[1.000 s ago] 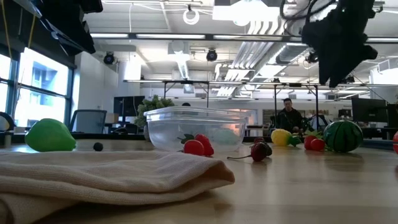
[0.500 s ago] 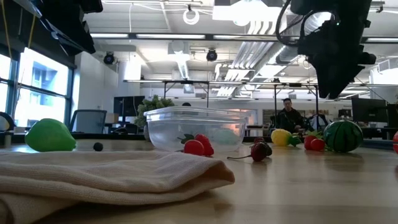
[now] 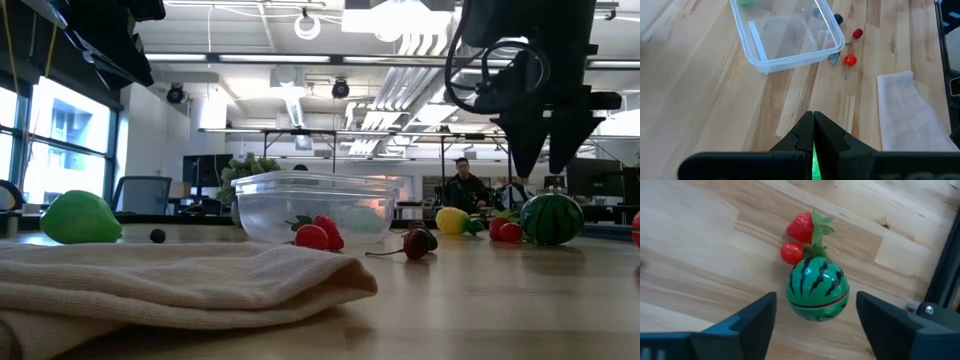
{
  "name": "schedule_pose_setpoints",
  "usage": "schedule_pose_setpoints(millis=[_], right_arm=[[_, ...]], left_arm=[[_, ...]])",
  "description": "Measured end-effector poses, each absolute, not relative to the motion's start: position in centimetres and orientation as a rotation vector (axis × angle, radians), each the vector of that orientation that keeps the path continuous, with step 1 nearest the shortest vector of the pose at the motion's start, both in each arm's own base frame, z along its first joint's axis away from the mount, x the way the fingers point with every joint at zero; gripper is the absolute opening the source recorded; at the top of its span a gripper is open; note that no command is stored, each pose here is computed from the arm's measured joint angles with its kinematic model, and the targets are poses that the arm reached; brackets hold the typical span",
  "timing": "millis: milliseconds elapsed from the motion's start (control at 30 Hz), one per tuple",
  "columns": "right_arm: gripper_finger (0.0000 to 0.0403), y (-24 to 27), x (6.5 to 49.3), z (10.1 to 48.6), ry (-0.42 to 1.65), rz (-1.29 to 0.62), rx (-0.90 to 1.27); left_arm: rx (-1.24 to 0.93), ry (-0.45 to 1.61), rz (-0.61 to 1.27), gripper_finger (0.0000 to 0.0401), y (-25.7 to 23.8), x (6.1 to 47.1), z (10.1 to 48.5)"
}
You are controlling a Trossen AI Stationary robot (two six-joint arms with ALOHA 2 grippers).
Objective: Pick and placing Produce into tupperware
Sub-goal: Put the green watermelon into the transparent bin
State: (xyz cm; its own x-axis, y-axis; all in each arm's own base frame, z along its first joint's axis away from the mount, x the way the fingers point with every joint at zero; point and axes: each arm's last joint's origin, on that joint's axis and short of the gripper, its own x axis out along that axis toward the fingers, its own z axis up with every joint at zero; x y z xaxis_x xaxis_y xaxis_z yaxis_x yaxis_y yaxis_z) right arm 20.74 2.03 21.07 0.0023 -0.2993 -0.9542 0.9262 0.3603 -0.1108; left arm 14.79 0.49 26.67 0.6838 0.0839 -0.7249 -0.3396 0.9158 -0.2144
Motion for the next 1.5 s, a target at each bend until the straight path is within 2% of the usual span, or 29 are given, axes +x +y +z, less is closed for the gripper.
schedule_pose_setpoints(millis=[100, 233, 1000, 1500], right_arm=[[0.0293, 2.4, 20.7, 21.0, 1.178, -1.103, 0.695], [0.03, 2.7, 20.7, 21.0, 1.154, -1.113, 0.69], [0.0301, 2.6, 19.4, 15.5, 1.074, -1.118, 0.811], [0.0301, 2.5, 19.7, 15.3, 1.016, -1.1, 0.796]], left_arm=[[-0.348, 0.786, 0.242, 0.0001, 0.5, 14.8, 26.7], [-0.348, 0.786, 0.243, 0.0001, 0.5, 14.8, 26.7], [-0.348, 0.786, 0.243, 0.0001, 0.5, 14.8, 26.7], [-0.348, 0.786, 0.242, 0.0001, 0.5, 14.8, 26.7]])
